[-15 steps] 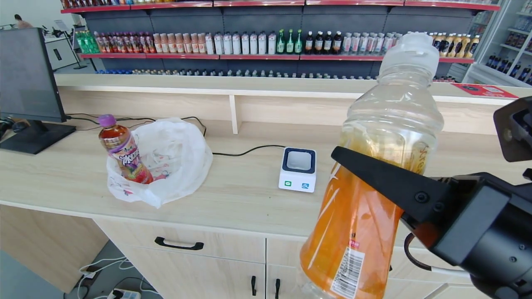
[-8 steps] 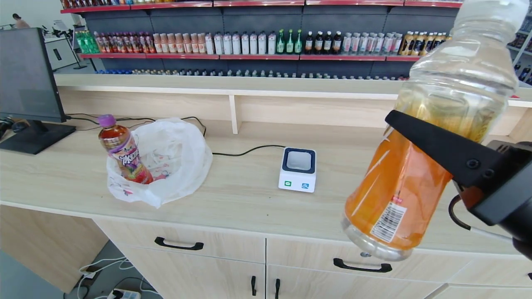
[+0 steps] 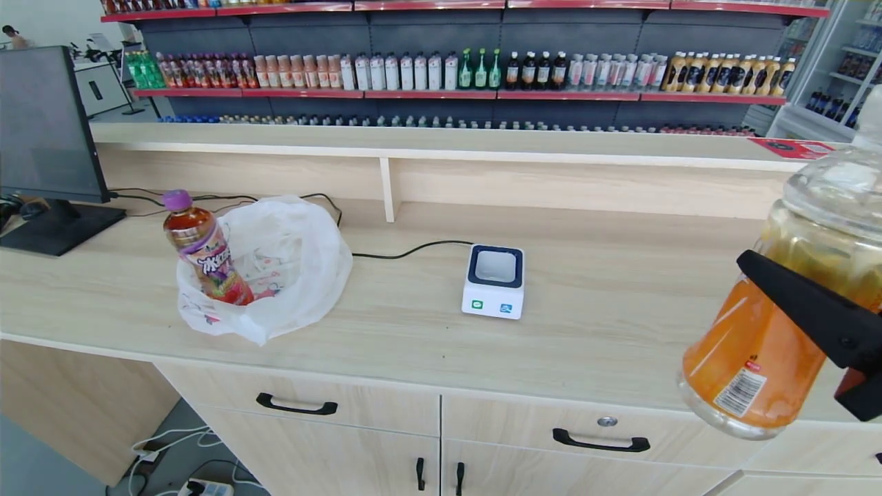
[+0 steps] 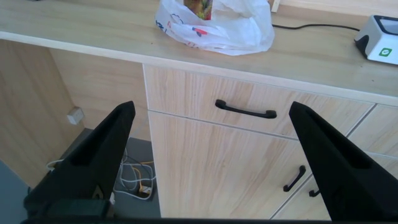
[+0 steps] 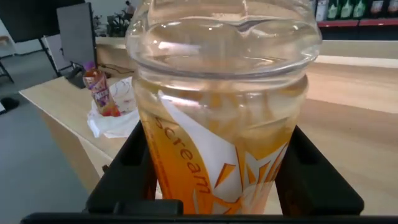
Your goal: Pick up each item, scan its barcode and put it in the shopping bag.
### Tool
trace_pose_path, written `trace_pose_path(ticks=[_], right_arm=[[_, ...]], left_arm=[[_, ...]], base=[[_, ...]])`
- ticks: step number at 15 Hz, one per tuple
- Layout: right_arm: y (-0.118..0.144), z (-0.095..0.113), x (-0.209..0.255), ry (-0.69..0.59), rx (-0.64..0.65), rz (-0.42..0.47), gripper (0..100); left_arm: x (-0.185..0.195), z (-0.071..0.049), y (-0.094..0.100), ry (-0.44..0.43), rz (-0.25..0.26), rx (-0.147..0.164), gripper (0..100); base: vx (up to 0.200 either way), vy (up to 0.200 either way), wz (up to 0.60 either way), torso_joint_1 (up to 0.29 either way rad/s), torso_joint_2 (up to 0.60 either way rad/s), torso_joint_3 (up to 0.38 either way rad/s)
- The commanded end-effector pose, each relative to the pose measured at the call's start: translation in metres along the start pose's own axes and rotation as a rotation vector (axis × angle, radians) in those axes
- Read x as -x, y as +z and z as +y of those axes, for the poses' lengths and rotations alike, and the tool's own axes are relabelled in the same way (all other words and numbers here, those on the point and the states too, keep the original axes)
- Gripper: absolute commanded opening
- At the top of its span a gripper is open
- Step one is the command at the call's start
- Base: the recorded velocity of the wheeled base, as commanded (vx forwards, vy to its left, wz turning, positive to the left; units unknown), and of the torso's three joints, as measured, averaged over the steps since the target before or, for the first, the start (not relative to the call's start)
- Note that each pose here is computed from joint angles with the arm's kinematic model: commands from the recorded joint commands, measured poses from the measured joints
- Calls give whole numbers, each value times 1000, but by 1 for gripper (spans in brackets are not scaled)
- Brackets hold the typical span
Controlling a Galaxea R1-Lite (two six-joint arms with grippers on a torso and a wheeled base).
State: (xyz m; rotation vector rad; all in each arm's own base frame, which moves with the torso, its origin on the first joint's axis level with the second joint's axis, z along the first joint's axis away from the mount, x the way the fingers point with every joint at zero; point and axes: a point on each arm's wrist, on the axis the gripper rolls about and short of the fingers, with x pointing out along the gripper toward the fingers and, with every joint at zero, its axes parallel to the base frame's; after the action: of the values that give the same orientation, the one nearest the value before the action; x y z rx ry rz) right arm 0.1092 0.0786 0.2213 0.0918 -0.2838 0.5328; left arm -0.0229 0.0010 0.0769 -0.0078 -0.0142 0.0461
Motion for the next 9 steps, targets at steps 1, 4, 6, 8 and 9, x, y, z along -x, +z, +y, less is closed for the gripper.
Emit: trace_pose_path(ticks=[1, 4, 6, 8, 9], right_arm=[[-12, -4, 12, -27, 68, 49, 0], [-34, -5, 18, -18, 147, 148, 0], [-43, -14, 26, -100, 236, 197, 0], [-51, -27, 36, -202, 330, 245, 0], [-52, -28, 37, -204, 325, 253, 0]], left_arm=[[0, 0, 0, 1, 0, 0, 100], [0, 0, 0, -2, 0, -3, 100], [0, 0, 0, -2, 3, -11, 100], [0, 0, 0, -2, 3, -11, 100], [0, 0, 0, -2, 3, -11, 100]], base=[[0, 0, 0, 0, 0, 0], [0, 0, 0, 0, 0, 0], [0, 0, 0, 0, 0, 0], [0, 0, 0, 0, 0, 0], [0, 0, 0, 0, 0, 0]])
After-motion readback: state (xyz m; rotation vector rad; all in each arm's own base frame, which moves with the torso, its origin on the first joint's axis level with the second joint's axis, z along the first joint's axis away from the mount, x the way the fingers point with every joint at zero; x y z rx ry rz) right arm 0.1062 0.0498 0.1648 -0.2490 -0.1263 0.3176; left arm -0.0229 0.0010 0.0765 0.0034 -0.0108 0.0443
